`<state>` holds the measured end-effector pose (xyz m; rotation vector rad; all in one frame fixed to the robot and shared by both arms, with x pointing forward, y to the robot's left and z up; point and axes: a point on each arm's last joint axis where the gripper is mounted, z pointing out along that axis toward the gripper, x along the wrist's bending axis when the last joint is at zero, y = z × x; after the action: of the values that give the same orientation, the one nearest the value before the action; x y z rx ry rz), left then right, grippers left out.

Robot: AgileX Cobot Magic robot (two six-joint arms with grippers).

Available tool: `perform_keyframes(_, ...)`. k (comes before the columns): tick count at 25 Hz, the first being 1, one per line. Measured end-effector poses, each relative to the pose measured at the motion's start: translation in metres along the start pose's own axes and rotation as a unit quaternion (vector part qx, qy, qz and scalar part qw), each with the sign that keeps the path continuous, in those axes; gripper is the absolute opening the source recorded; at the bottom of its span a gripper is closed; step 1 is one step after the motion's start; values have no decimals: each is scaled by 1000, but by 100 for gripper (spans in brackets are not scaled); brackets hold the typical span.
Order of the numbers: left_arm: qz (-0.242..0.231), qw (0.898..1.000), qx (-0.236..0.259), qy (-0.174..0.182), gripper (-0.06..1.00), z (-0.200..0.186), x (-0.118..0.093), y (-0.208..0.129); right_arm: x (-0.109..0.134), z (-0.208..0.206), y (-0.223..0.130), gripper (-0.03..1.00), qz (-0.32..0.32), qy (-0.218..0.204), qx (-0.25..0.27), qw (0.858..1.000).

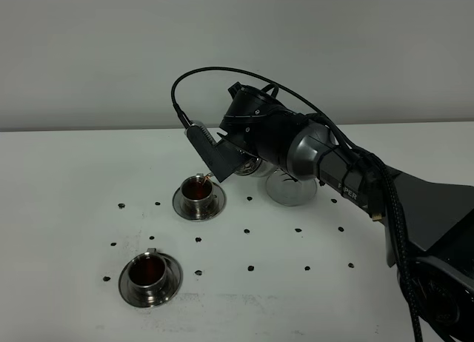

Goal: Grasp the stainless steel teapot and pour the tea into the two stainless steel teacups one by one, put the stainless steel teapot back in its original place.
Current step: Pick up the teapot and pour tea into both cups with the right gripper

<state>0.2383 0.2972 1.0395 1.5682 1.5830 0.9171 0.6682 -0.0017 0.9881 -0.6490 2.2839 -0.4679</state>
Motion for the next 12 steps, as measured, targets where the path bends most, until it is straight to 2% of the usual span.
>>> perform_keyframes(12,0,1000,0,0,24,0,0,0,-1,0,-1,19,-3,-3,3,1000)
